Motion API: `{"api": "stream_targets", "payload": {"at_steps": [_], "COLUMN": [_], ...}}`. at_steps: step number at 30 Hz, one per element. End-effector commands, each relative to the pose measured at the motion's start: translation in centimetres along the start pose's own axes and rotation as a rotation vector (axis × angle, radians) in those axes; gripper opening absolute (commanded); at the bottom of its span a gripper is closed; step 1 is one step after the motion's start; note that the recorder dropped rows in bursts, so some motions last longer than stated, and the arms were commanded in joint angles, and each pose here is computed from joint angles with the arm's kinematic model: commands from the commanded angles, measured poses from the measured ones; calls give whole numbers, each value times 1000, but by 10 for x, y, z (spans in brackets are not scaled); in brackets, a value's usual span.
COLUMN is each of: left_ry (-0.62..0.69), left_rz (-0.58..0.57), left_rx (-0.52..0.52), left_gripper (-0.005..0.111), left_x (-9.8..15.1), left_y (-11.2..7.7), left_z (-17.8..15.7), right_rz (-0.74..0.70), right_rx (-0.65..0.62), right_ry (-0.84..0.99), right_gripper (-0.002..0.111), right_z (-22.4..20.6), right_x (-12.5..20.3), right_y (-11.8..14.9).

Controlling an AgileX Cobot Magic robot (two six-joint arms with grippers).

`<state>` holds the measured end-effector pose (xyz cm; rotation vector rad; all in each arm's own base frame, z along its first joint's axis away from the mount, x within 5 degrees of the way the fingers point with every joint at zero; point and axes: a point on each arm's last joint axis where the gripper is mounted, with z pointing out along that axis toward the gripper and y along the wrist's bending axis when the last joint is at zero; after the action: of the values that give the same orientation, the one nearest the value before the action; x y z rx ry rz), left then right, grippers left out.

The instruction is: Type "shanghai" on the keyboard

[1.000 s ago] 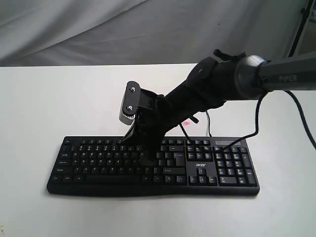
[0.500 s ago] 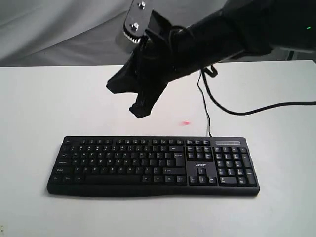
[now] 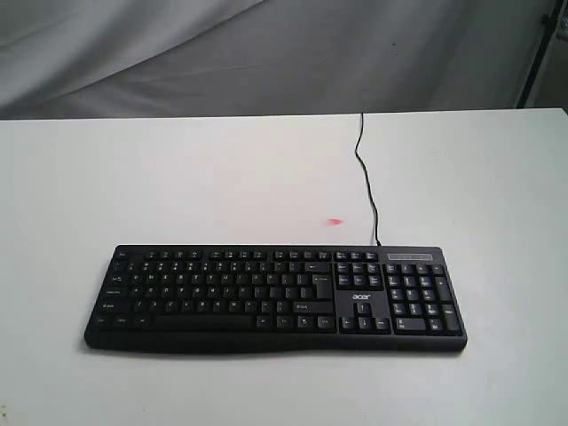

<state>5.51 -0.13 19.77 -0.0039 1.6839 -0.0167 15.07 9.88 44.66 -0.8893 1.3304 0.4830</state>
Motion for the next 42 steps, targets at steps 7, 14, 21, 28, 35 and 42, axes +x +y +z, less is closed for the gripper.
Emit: {"api": "stream_targets", "payload": {"at_steps": [7,14,21,28,35,42], "left_ry": [1,1,1,1,1,1], "left_rz": [-5,-5,-5,-5,-5,-5], "left_rx": [5,5,5,5,5,5], "left_gripper": [1,1,1,1,1,1], "left_x": [0,0,0,0,0,0], "left_y": [0,0,0,0,0,0], "left_z": [0,0,0,0,0,0], "right_rz": [-120,-239,-364,-231,-222,-122], "right_rx": [74,312,524,703,900,1009], "right_ry": [-189,-304,-268,-175,-99,-137], "right_gripper": [0,0,0,0,0,0], "right_z": [-66,-113,-177,-206,-215,-213], "right_x": [-41,-60,-59,-45,-40,-30], "right_y": [34,44,71,75,90,103]}}
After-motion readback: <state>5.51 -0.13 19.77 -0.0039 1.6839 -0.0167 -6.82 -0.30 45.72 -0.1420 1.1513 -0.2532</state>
